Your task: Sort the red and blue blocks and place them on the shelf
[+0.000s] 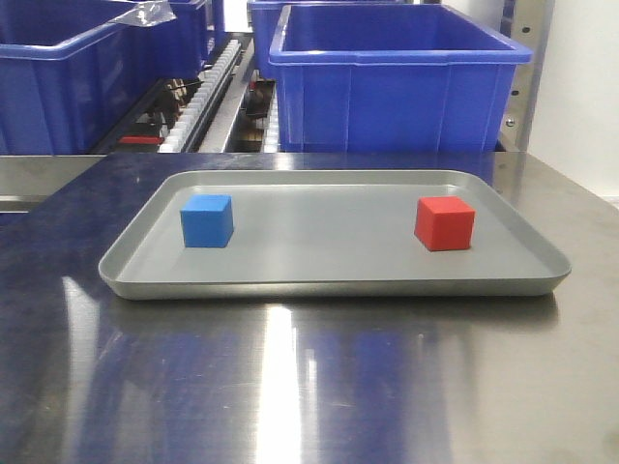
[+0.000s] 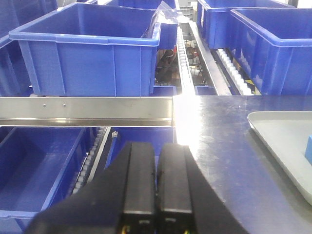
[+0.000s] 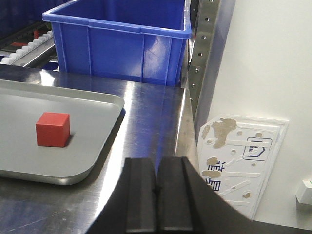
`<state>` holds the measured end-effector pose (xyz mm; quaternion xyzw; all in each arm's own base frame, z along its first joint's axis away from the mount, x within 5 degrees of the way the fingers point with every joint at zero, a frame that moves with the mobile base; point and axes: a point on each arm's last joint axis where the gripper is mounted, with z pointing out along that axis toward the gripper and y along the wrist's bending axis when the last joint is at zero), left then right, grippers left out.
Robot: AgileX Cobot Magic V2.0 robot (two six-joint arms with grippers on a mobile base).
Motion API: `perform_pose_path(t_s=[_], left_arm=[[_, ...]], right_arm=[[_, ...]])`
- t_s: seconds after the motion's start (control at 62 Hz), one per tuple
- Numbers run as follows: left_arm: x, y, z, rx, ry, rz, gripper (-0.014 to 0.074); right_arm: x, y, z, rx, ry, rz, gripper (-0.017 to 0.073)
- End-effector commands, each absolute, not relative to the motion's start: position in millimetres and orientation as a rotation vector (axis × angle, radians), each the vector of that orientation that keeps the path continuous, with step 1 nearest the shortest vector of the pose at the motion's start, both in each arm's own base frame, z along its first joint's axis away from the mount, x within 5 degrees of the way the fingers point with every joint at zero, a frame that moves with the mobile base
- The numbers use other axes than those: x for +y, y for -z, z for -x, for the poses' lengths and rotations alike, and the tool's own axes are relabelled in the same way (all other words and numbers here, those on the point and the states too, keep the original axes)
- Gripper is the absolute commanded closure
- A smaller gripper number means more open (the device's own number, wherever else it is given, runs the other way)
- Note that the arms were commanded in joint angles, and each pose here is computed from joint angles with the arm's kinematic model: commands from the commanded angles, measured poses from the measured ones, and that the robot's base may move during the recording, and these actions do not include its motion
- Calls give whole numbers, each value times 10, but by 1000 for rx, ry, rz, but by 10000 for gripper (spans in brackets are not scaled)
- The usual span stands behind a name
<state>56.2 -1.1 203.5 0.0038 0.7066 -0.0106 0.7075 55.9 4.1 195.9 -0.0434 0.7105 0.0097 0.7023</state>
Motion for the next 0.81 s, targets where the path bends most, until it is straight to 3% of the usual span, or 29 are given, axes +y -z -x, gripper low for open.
perform_pose_path(t_s=[0.0,0.387,0.791], left_arm=[[-10,-1990,-564,1506,33,3,510],[-10,-2117,-547,1364,34,3,510],[-10,-2124,-545,1357,35,3,510]], right_arm=[[41,-2048,-550,1486,-19,92,510],[41,-2083,-546,1447,-20,91,510],[43,-2151,-535,1371,-22,88,510]])
